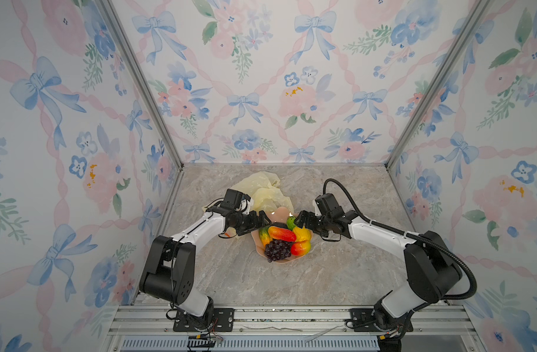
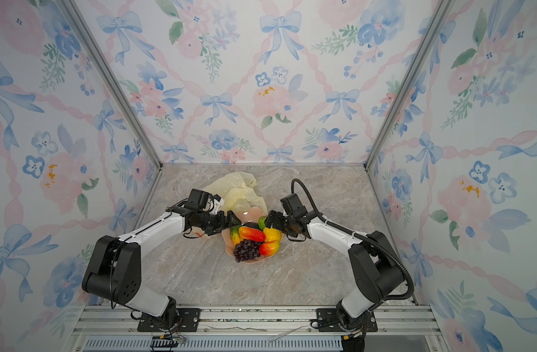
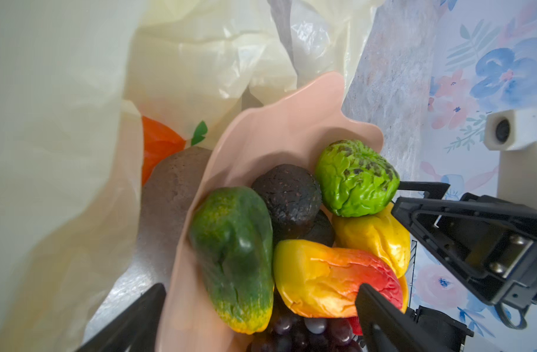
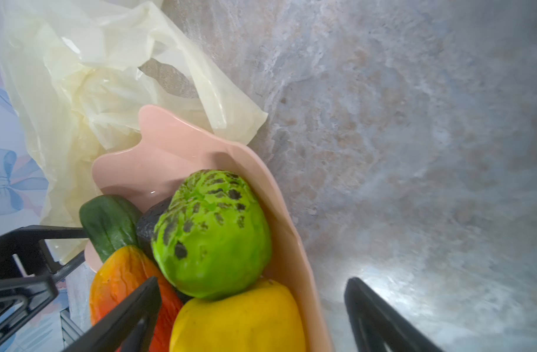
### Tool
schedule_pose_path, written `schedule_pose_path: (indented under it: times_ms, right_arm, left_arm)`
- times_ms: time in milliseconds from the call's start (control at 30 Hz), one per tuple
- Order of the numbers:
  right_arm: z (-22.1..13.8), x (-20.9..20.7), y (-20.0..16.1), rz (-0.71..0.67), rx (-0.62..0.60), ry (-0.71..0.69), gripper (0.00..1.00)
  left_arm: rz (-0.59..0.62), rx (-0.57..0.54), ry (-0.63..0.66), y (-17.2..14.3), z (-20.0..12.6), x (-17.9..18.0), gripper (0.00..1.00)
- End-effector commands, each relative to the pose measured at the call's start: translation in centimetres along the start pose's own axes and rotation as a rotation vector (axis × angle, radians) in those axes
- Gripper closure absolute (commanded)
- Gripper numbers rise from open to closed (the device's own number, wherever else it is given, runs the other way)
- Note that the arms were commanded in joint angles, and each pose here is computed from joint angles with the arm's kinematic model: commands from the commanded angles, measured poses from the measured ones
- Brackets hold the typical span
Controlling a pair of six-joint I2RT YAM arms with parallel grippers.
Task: Place the fruits into the plastic bag
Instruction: Move the plate to the center of the table.
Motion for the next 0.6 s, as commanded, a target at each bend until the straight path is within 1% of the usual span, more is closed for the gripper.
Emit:
schedule_pose_path:
  times_ms: [0,100,200,300,400,433,467,567]
  right_arm:
    - [-1.9,-0.7,1.0,-0.029,-0.020,-0.046,0.04]
    - [-3.3,-1.0,1.6,-0.056,-0.051,-0.052,0.04]
    - [-5.3,-0.4,3.0,-0.147,-0.096,-0.041,0.04]
    - [-7.0,1.6,5.2,-0.294,-0.118,0.007,0.04]
    - [-7.3,4.8,7.7,-0.498,-0.081,0.072,0.04]
    - [-7.6,6.1,8.5,-0.581,-0.086,0.090,0.04]
    - [-5.9,6.5,8.9,-0.630,-0.046,0.088,0.04]
    - [-2.9,7.8,10.7,-0.748,0.034,0.095,0.04]
  left_arm:
    - [0.025,-0.019,0.004,-0.1,-1.0,0.0,0.02]
    - [0.032,-0.024,-0.014,0.0,-1.5,-0.2,0.02]
    - [0.044,-0.044,-0.038,0.2,-2.5,-0.7,0.02]
    - [0.055,-0.081,-0.043,0.7,-4.2,-1.2,0.02]
    - [0.062,-0.125,-0.038,0.8,-6.0,-1.5,0.02]
    - [0.061,-0.141,-0.032,0.8,-6.5,-1.5,0.02]
    - [0.058,-0.158,-0.029,0.7,-7.0,-1.4,0.02]
    - [0.042,-0.193,-0.033,0.4,-8.0,-1.2,0.02]
Point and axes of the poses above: each gripper's point midway between its finger pads, its own z axis out along the fingers, its own x axis along the line the jaws close on, y = z × x, the point moved 10 cm from there along -z, back along the fingers, and after that the axes turned 13 degrees about -z, right-handed, at the moved point
